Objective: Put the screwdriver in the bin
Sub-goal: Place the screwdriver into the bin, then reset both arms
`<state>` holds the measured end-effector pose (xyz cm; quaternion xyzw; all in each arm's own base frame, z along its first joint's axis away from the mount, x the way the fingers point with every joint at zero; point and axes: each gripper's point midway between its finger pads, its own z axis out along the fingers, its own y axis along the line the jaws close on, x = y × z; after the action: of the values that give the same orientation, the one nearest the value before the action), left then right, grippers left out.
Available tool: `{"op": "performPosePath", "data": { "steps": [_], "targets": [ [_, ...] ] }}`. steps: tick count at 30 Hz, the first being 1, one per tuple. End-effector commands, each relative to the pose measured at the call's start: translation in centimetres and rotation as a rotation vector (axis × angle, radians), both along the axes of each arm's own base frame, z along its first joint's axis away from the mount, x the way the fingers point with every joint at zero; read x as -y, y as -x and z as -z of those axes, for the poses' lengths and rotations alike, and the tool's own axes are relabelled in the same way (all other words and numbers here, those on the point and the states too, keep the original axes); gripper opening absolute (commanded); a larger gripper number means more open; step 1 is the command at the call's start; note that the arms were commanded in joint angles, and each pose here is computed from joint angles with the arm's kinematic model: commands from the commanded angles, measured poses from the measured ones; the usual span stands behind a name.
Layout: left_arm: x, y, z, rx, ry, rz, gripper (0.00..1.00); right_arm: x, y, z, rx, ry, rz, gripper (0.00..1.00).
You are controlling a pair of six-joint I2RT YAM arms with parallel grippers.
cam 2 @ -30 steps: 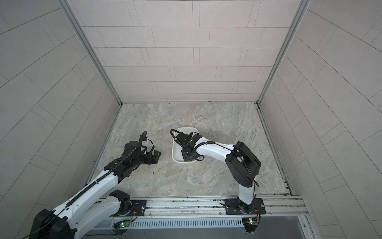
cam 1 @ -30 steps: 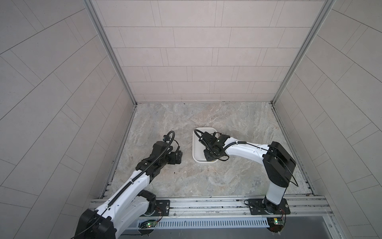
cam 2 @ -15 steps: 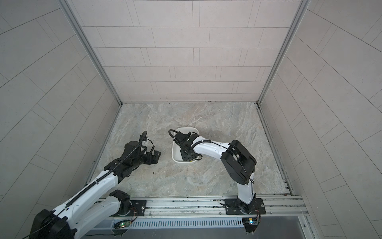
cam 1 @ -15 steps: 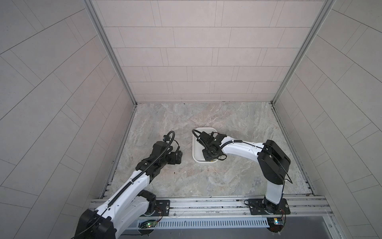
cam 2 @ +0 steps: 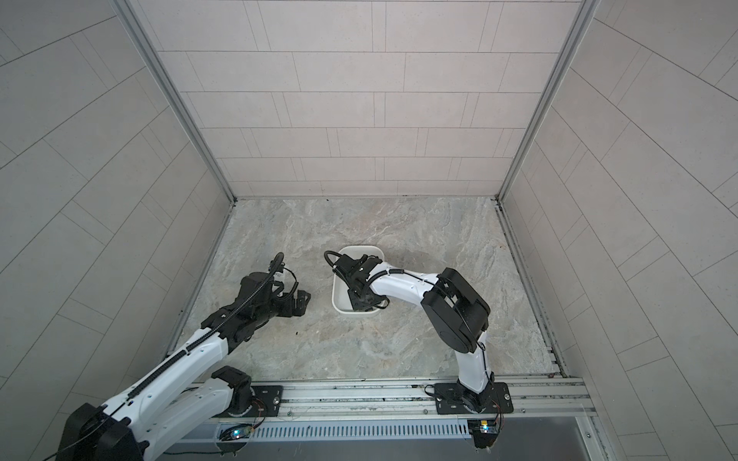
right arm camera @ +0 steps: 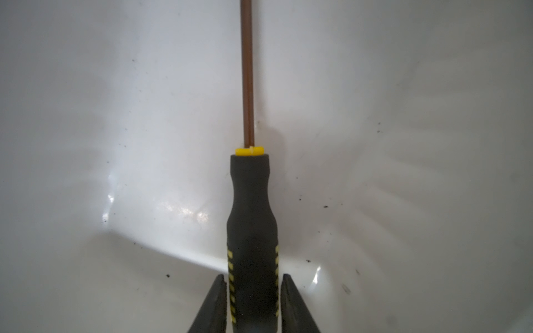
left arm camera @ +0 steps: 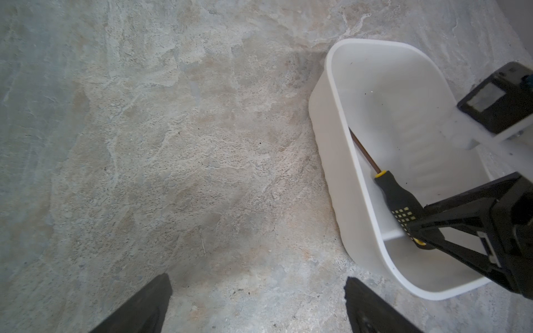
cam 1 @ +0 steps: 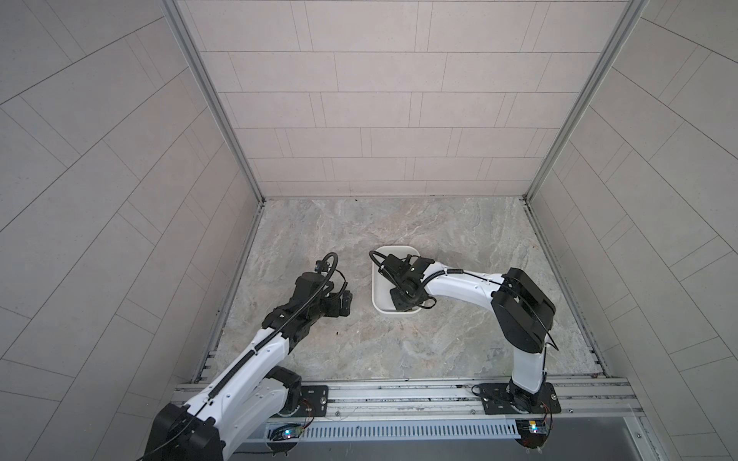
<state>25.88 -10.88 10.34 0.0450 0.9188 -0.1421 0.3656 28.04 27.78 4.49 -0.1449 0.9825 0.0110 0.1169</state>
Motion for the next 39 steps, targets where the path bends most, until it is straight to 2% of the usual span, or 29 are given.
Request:
{"op": "performPosePath", "data": {
  "steps": [1,8,16,20,23,26,30,36,39],
  "targets": [
    [0.1,-0.3,-1.0,0.026,-0.008,0.009,1.0,0.2,0.0,-0.2,0.006,0.033,-0.001,0.28],
    [0.1,-0.3,-1.0,0.028,-0.01,0.008,1.0,0.1,0.0,-1.6,0.016,0.016,-0.02,0.3],
    [0.0,-0.4,-1.0,0.034,-0.016,0.004,1.0,0.0,0.5,-7.3,0.078,-0.044,-0.133,0.33],
    [-0.5,-0.8,-1.3,0.056,-0.033,-0.015,1.0,1.0,0.6,-10.7,0.155,-0.068,-0.22,0.34],
    [-1.1,-1.3,-1.9,0.109,-0.056,-0.041,1.0,3.1,-0.3,-12.4,0.249,-0.108,-0.215,0.34],
    [-1.9,-2.0,-3.2,0.2,-0.079,-0.075,1.0,6.6,-1.9,-13.4,0.341,-0.202,-0.129,0.34],
    [-3.4,-3.3,-5.1,0.326,-0.167,-0.125,1.0,14.0,-4.5,-14.2,0.475,-0.25,0.094,0.35],
    [-5.2,-5.7,-5.5,0.38,-0.372,-0.159,1.0,23.1,-6.0,-14.1,0.667,-0.157,0.308,0.35],
    [-4.9,-7.3,-5.2,0.376,-0.46,-0.113,1.0,26.4,-6.3,-13.8,0.778,-0.121,0.4,0.35]
  ]
}}
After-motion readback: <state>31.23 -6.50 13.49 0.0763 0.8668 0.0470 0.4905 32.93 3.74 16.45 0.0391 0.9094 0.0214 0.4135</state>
